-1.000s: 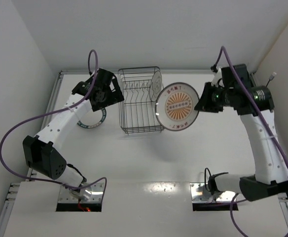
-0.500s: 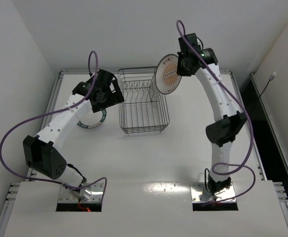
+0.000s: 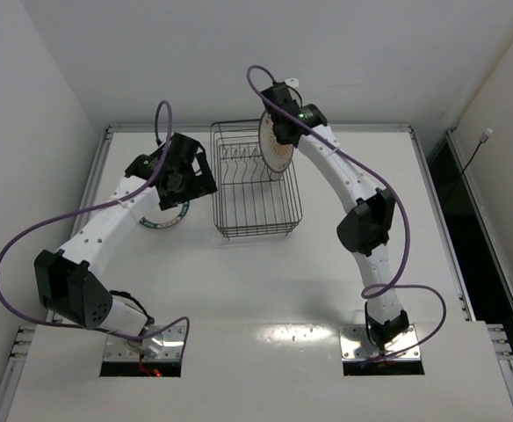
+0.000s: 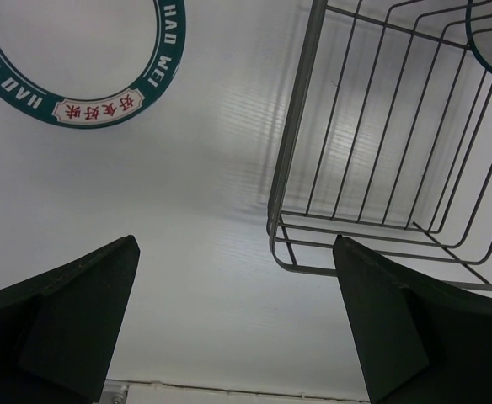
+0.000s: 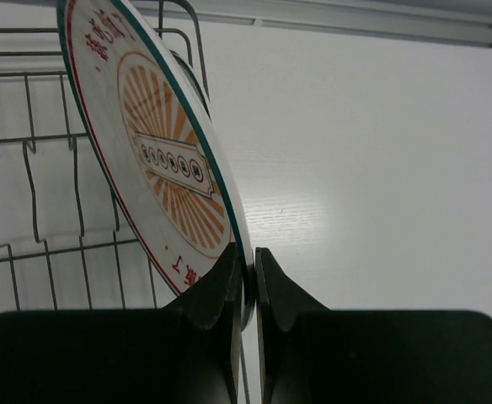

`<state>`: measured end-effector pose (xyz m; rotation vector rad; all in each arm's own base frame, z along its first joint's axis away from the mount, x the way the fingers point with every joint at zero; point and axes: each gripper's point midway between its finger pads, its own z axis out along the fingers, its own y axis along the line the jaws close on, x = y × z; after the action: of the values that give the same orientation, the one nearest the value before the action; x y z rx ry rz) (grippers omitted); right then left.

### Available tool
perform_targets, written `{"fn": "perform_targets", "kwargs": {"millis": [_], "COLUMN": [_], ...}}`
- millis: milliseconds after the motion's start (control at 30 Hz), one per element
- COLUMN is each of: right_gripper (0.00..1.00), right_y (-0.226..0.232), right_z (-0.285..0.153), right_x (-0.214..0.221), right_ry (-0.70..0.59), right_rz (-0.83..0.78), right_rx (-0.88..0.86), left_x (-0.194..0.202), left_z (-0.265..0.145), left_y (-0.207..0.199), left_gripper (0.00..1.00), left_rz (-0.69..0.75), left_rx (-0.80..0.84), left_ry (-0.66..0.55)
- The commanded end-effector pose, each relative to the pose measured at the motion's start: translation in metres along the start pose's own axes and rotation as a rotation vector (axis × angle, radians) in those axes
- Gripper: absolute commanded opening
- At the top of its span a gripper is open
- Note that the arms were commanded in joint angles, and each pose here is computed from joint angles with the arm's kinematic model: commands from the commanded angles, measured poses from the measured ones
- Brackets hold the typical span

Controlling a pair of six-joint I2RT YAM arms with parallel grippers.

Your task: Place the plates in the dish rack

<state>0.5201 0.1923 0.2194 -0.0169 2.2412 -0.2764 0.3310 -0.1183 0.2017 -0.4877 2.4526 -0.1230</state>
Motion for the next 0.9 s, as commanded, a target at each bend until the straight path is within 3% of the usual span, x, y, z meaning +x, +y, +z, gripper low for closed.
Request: {"fn": "perform_targets", "kwargs": {"millis": [0,267,867], "right_gripper": [0.0,0.0,0.01], "right_y": [-0.016,-0.02,-0.02], "right_z": [-0.009,0.001,-0.035], "right_x": [-0.038,-0.036,-0.082], "right_ry": [-0.147,-0.162,-0.31], "right_rz": [-0.003,-0.029,0.014], "right_rx": [0.145,0.242,0.239], "left_x": [-0.007,-0.011,-0.026], "left_z": [-0.015,-0.03,-0.05], "left_y": [0.006,0.023,0.036], "left_gripper": [1.0,1.0,1.0], "left_rz": [0.006,0.011,0.016], "left_rx": [0.016,-0.007,-0.029], "left_ry": [-0.054,-0.121,-0.213]}}
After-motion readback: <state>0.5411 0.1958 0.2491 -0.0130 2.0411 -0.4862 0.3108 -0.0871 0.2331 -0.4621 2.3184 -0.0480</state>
